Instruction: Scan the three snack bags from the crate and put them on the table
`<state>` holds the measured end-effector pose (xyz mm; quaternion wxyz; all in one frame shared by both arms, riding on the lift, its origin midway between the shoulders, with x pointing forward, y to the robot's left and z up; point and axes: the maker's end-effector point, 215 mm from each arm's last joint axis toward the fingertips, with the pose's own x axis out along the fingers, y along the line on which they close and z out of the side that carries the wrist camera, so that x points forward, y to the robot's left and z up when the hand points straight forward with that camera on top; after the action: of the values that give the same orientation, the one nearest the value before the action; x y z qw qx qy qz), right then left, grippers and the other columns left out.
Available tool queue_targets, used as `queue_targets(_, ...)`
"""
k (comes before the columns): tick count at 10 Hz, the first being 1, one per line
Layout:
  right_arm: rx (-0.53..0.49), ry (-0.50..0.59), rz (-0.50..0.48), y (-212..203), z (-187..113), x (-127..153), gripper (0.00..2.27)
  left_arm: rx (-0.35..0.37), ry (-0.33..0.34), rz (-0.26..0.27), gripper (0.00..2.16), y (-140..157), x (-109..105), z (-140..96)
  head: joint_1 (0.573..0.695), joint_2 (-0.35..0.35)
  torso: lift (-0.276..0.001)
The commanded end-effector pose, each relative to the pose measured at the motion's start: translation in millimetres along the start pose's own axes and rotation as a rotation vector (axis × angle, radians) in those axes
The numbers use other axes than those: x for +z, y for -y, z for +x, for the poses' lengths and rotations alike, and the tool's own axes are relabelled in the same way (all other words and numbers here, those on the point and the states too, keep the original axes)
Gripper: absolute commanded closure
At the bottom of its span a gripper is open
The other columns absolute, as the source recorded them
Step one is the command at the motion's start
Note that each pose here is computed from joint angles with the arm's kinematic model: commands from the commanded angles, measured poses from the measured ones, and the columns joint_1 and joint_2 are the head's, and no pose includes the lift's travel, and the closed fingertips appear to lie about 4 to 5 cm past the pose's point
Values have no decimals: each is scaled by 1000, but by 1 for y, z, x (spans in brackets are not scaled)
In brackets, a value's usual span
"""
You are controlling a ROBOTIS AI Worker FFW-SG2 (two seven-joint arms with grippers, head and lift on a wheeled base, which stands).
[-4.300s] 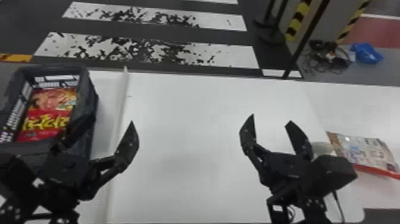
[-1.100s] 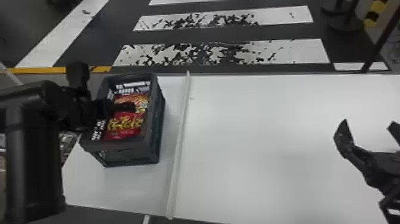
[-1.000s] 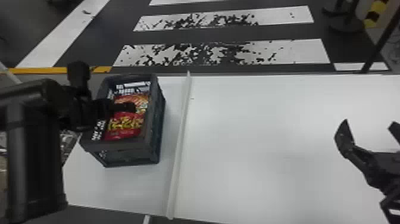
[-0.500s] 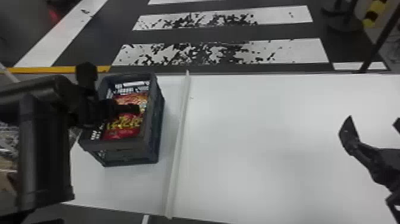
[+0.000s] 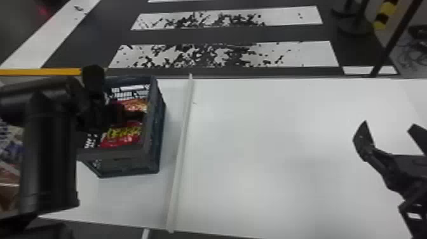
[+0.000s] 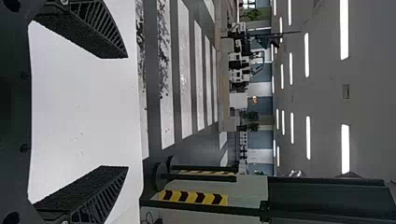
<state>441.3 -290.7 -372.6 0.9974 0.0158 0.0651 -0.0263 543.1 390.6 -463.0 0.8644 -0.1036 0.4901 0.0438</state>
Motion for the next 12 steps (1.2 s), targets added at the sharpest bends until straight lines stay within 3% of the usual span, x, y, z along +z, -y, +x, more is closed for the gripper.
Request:
queue_targets(1,0,-5,6,0,0,-3,16,-5,-16,-21,832,-10,-11,6,695,113,-94)
queue_targets(3,0,-9,11,-1,-1,-4,16,-13,-1,-39,1588,-22,-18,9,695,120,-94)
queue_targets(4,1,-12,13,-2,-2,-5,16,-12,15,-44,1851,-30,-18,10,695,129,-94)
queue_targets(9,-2,-14,30,-4,-3,-2,16,-40,89,-28,1889,-27,-4,-16,695,157,-94)
queue_targets(12,-16,-18,43,5,-5,0,16,-43,92,-15,1889,-21,-9,-32,695,145,-94)
